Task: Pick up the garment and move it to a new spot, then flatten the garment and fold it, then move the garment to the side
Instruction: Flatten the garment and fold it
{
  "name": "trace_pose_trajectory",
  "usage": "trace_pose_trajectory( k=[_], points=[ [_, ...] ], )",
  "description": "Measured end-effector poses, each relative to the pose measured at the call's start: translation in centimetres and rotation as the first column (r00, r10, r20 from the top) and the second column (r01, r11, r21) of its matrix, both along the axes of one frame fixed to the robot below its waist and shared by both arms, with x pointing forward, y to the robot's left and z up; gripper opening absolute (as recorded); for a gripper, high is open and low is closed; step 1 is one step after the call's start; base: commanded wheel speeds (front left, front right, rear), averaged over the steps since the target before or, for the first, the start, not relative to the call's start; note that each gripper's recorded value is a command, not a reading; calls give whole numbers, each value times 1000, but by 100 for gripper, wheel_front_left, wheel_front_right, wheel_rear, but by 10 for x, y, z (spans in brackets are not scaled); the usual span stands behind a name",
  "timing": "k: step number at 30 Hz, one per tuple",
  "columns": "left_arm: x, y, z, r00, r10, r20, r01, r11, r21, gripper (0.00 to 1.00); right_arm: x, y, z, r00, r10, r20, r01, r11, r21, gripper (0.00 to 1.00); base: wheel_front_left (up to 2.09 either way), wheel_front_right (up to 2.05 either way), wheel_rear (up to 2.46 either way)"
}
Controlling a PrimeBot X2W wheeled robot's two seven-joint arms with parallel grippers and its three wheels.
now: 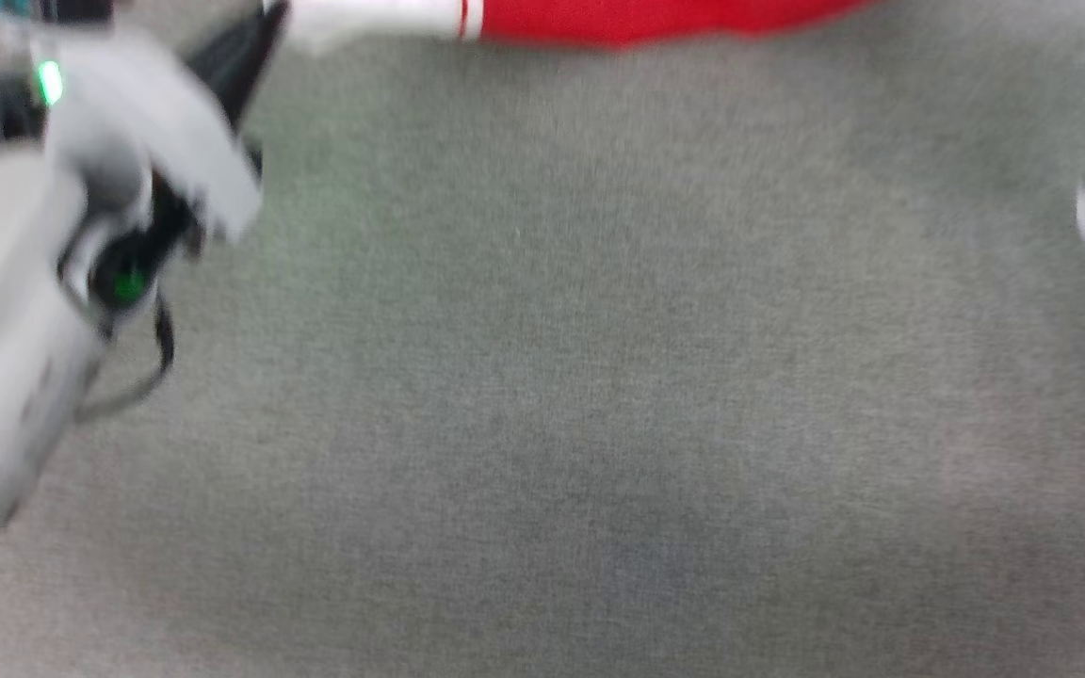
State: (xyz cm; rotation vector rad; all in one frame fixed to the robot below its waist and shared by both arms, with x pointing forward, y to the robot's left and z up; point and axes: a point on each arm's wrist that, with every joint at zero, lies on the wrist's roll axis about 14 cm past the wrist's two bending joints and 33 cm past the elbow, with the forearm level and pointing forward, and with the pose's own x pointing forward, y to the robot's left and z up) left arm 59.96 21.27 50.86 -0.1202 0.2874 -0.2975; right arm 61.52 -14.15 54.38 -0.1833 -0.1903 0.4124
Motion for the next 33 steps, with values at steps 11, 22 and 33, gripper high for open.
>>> trace_pose_trajectory(
  k=[11,22,33],
  points=[
    [-140,22,-31,987,53,-154,-61,997,-51,0,-123,-27,-25,985,28,-170,-39,997,-61,0,0,0,0],
    [-242,11,-61,956,88,-281,-101,994,-32,0,-220,-47,-52,948,47,-314,-96,985,-142,0,0,0,0],
    [-322,28,-114,864,210,-458,-233,972,7,0,-282,-66,-104,869,1,-495,-75,989,-129,0,0,0,0]
  ],
)
